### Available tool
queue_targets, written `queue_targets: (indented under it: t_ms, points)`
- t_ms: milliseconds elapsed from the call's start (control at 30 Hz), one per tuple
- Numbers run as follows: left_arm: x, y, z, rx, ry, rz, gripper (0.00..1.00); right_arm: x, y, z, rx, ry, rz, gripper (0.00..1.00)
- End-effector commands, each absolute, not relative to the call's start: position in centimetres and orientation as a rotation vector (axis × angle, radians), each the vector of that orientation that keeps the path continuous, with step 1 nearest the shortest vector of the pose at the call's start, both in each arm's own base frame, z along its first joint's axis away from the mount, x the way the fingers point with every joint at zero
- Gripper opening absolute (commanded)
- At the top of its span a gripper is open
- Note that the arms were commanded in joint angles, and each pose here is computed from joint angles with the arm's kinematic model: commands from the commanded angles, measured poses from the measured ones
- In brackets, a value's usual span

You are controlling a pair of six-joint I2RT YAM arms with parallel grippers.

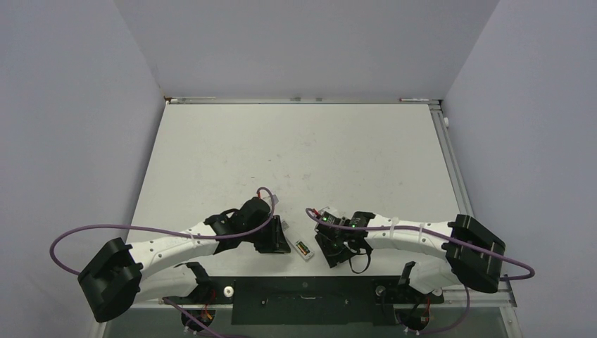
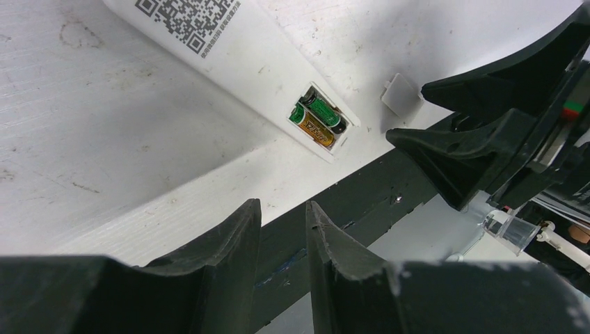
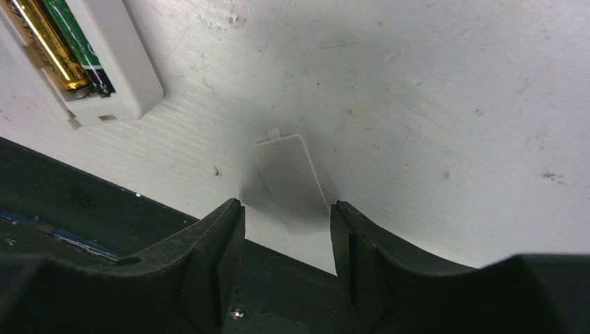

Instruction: Load the batteries into the remote control

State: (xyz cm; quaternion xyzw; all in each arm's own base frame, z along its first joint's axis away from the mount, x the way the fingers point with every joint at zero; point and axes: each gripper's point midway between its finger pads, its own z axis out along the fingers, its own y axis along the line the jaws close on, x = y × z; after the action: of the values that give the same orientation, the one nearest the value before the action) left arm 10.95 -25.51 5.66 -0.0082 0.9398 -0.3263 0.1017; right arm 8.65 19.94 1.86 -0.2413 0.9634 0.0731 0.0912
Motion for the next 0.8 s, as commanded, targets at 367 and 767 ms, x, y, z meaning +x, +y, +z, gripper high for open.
queue_targets:
  t_ms: [367, 767]
  points:
    - [11.4, -25.6, 6.0, -0.048, 2.753, -0.965, 0.27, 9.7, 20.1, 1.2, -0.730, 2.783, 0.087, 0.45]
    - [11.5, -25.6, 5.7, -0.048, 2.760, -0.959, 0.27, 8.9, 20.2, 0.5, -0.720, 2.798, 0.120, 0.32]
